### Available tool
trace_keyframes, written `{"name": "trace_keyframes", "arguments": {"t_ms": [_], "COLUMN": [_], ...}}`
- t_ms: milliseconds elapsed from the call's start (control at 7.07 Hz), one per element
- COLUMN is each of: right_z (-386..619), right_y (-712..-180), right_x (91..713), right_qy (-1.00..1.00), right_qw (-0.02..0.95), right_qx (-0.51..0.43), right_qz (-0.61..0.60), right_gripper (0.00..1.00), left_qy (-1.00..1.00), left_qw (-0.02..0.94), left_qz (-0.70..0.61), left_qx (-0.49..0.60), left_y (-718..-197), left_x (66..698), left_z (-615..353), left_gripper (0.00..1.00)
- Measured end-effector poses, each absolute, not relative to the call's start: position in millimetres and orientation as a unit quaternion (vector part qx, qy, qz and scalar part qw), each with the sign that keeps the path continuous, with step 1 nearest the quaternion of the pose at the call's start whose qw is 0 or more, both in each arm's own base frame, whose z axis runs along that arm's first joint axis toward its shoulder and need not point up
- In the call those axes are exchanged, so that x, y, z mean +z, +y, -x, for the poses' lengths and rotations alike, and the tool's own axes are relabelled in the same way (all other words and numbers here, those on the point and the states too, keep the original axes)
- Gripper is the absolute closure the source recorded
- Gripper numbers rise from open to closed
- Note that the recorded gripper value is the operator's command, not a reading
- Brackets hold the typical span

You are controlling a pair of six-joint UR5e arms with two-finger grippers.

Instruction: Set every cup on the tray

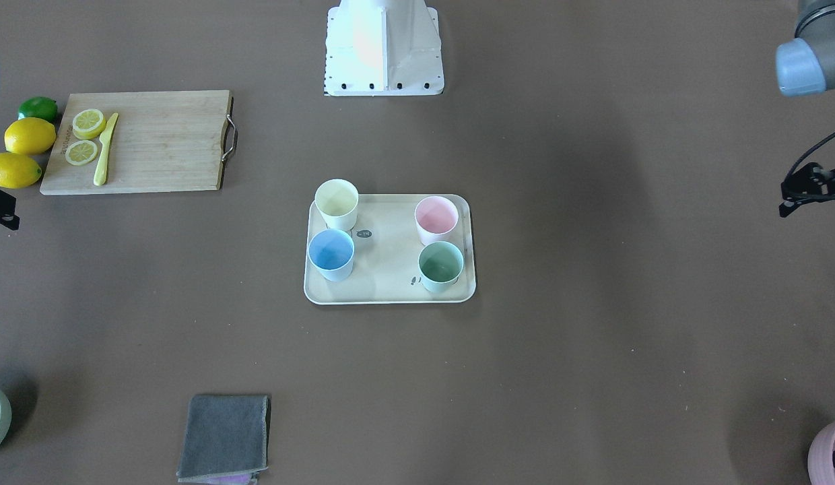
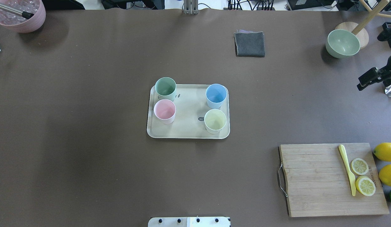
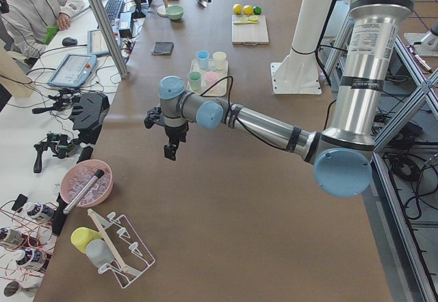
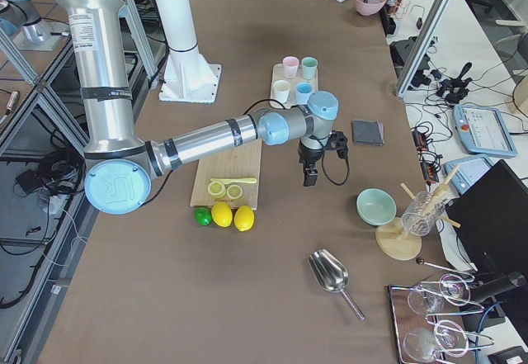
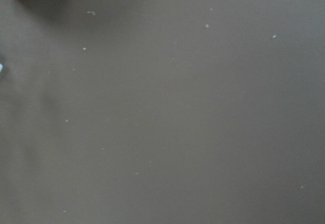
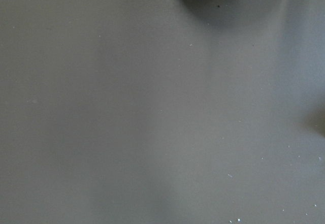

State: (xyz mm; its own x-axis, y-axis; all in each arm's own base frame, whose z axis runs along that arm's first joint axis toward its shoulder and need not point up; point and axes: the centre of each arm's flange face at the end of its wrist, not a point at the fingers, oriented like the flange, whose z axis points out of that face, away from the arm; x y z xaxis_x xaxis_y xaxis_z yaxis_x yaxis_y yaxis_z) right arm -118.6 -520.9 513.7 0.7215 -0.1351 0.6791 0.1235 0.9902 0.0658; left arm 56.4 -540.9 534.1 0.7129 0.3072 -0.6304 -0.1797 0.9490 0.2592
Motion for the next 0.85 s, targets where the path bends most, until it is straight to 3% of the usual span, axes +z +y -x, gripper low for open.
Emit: {"name": "trace_keyframes", "arguments": {"t_ms": [848], "right_z": [69.3], "right_y": [-503.3], "right_x": [563.8], "right_qy": [-0.366], "right_qw": [0.926], "right_qx": [-0.095], "right_qz": [-0.005], "right_gripper": [0.0], "left_qy": [0.366], "left_qw": [0.922], "left_qz": [-0.065], "left_qx": [0.108], "left_y": [-509.0], "left_x": [601.5], "left_z": [8.7], "left_gripper": [0.02]}}
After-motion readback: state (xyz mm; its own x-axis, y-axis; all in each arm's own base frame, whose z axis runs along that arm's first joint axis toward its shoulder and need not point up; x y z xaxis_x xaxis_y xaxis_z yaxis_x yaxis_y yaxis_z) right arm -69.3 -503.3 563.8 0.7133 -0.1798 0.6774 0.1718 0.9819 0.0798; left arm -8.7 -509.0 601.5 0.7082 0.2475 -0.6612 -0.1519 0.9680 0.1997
